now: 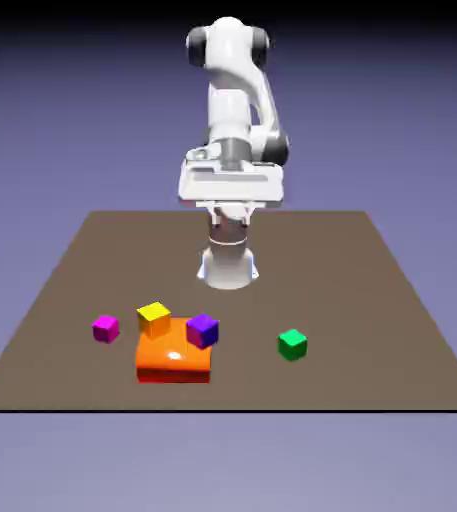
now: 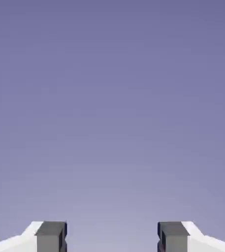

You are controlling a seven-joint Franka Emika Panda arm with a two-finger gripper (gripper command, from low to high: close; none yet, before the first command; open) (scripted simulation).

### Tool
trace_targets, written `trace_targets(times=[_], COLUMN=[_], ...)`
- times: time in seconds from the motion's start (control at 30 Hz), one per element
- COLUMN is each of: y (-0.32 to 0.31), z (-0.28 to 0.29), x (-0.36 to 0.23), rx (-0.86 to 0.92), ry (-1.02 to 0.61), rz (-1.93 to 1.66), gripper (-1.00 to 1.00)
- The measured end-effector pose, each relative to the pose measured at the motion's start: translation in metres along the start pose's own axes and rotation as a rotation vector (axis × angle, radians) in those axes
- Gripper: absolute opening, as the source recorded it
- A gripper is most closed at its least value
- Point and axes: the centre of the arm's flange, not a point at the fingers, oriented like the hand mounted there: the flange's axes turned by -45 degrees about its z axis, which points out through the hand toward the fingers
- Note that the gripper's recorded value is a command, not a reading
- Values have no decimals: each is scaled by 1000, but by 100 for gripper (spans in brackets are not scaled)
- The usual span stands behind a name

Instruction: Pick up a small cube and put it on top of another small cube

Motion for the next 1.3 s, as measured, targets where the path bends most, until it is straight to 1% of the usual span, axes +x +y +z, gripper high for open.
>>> trace_targets(times=[0.13,0.3,0.43,0.5,0.53,0.67,0.7,0.87,0.9,0.97,1.13,1.2,1.3], y=[61,139,208,225,246,289,289,286,285,285,289,289,259], z=[46,91,113,125,124,131,131,173,179,179,138,131,126], x=[-24,-73,-132,-158,-179,-248,-248,-292,-299,-299,-254,-248,-203], rx=[-53,-95,-119,-106,-113,-91,-91,-91,-91,-91,-91,-90,-56], ry=[-173,-389,-558,-641,-682,-839,-839,-839,-839,-839,-839,-839,-838], rz=[60,146,243,258,301,379,379,378,379,379,378,379,295], gripper=[0,0,0,0,0,0,0,0,-100,-100,-100,-100,-100])
